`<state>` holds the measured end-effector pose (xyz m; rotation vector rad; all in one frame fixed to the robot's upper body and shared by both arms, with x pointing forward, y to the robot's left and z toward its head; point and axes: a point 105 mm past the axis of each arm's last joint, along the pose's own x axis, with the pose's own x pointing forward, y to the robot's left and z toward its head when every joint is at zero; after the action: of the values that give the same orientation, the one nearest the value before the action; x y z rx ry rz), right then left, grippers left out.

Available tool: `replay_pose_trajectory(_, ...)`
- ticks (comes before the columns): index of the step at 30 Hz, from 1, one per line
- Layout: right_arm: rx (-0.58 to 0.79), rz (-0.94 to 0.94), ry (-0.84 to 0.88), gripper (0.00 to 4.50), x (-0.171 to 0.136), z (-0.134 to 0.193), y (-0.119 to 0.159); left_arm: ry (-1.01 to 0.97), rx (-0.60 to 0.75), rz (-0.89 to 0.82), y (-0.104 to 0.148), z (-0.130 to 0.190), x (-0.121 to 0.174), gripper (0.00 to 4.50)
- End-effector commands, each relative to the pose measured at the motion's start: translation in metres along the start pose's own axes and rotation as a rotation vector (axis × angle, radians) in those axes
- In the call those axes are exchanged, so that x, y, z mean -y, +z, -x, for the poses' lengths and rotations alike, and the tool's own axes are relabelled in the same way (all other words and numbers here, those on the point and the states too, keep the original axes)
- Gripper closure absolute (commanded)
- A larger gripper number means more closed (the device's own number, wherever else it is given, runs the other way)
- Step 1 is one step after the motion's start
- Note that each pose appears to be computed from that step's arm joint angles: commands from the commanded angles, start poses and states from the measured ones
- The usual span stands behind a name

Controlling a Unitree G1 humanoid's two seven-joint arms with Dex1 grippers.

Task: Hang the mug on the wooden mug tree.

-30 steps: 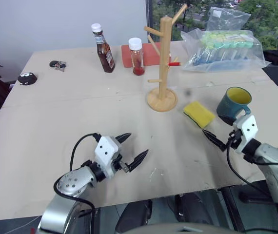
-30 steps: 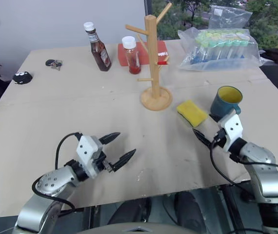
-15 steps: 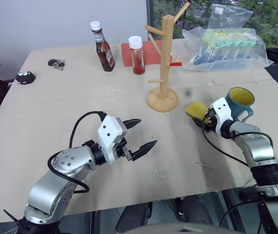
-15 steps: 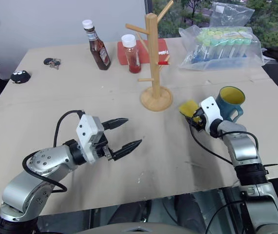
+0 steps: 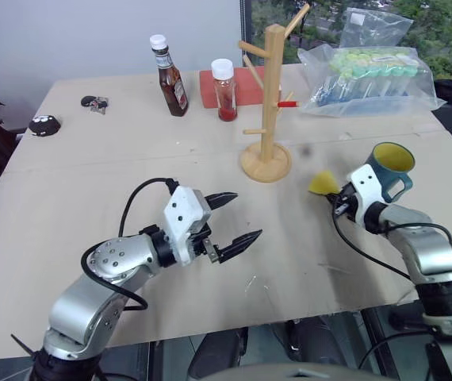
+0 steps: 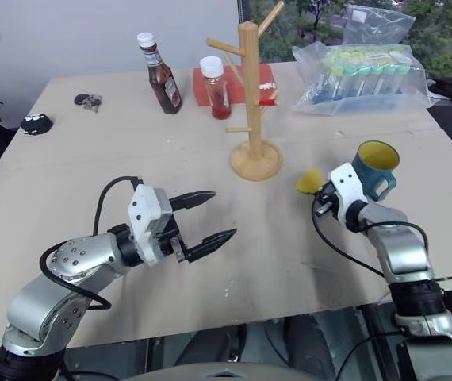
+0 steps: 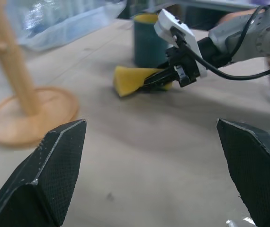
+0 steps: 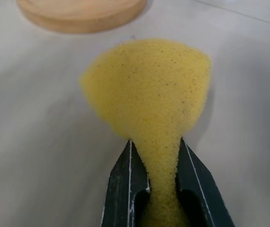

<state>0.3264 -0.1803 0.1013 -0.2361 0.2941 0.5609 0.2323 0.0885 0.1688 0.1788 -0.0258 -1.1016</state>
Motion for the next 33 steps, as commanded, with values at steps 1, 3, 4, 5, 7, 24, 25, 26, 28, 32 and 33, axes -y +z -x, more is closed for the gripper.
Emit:
replay_pose_trajectory(1,0.014,-0.006,0.008,4.47,0.000,0.050,0.009,-0.144,0.041,-0.005,0.012,-0.009,0.013,0.00)
replay_pose_trajectory(3,-0.051,-0.028,-0.100,4.47,0.021,0.087,-0.009,-0.224,0.043,-0.011,0.014,-0.017,0.015,0.00)
replay_pose_trajectory(4,-0.088,-0.026,-0.144,4.47,0.030,0.102,-0.017,-0.258,0.046,-0.015,0.015,-0.021,0.015,0.00)
replay_pose_trajectory(5,-0.119,-0.027,-0.173,4.47,0.036,0.113,-0.023,-0.279,0.047,-0.019,0.016,-0.023,0.016,0.00)
replay_pose_trajectory(7,-0.145,-0.033,-0.202,4.47,0.042,0.123,-0.029,-0.298,0.054,-0.029,0.017,-0.028,0.014,0.00)
replay_pose_trajectory(24,-0.177,0.046,-0.574,0.05,0.129,0.144,-0.028,-0.385,0.103,-0.036,0.027,-0.055,0.014,0.00)
replay_pose_trajectory(25,-0.155,0.092,-0.586,0.05,0.128,0.149,-0.019,-0.380,0.103,-0.033,0.027,-0.055,0.014,0.00)
replay_pose_trajectory(26,-0.142,0.120,-0.579,0.05,0.124,0.152,-0.012,-0.376,0.103,-0.030,0.027,-0.055,0.015,0.00)
replay_pose_trajectory(28,-0.110,0.112,-0.531,0.05,0.108,0.154,0.002,-0.364,0.101,-0.026,0.027,-0.053,0.013,0.00)
replay_pose_trajectory(32,-0.077,0.078,-0.428,0.05,0.073,0.148,0.021,-0.335,0.094,-0.027,0.026,-0.051,0.008,0.00)
replay_pose_trajectory(33,-0.072,0.064,-0.405,0.05,0.062,0.142,0.023,-0.326,0.096,-0.028,0.027,-0.051,0.007,0.00)
